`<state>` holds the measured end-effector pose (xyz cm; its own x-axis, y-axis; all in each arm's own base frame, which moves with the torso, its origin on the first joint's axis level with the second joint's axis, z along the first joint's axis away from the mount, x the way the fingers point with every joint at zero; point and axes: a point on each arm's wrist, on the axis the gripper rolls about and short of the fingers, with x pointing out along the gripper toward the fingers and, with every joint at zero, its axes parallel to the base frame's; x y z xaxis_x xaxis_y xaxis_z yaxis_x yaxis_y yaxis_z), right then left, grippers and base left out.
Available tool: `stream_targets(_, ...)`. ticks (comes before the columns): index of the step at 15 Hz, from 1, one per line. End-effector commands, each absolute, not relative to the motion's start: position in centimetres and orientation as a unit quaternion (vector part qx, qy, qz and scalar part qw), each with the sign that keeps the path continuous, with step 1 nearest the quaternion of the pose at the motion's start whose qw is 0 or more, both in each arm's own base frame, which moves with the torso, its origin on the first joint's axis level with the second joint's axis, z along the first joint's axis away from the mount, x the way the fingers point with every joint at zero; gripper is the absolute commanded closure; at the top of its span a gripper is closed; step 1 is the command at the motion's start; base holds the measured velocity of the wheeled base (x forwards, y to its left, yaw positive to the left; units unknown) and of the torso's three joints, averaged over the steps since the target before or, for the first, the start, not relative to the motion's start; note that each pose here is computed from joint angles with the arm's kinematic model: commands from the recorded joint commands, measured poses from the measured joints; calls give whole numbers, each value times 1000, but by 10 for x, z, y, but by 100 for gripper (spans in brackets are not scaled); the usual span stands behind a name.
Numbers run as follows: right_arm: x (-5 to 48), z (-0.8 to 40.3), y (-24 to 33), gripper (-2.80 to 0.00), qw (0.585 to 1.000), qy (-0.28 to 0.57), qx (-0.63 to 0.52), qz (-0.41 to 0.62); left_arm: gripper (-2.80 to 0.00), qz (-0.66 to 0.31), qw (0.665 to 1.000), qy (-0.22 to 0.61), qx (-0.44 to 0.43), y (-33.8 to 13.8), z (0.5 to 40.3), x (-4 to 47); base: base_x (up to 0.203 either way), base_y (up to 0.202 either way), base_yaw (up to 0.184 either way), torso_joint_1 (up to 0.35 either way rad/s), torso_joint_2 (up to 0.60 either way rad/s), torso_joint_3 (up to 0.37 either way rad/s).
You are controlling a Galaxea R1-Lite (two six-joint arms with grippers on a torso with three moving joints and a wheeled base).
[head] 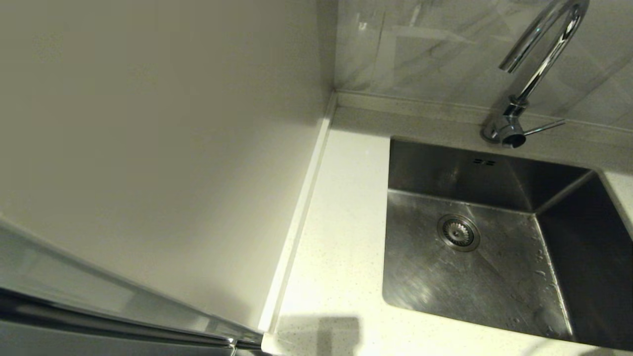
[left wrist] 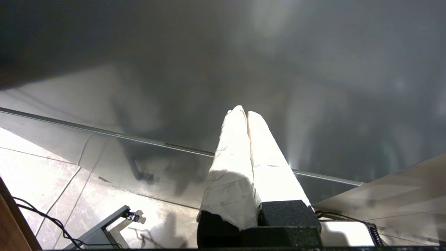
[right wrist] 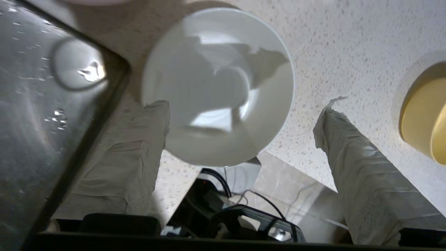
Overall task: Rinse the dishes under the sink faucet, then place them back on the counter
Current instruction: Put a bowl back to the table from the sink
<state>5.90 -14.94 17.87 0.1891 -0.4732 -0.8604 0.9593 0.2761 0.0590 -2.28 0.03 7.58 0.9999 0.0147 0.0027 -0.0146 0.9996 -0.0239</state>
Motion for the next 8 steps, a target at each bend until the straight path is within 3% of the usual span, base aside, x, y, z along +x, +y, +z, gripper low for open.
stream_targets(1,54,192,-136,-280,725,347,304,-511,0,8,1000,-3,-12,0,76,-23,0,0,0,0,0,0)
stream_targets(4,50,215,-113,-280,786,283,288,-469,0,7,1000,-3,-12,0,76,-23,0,0,0,0,0,0)
stream_targets(8,74,253,-90,-280,869,264,234,-346,0,8,1000,-3,-12,0,76,-23,0,0,0,0,0,0)
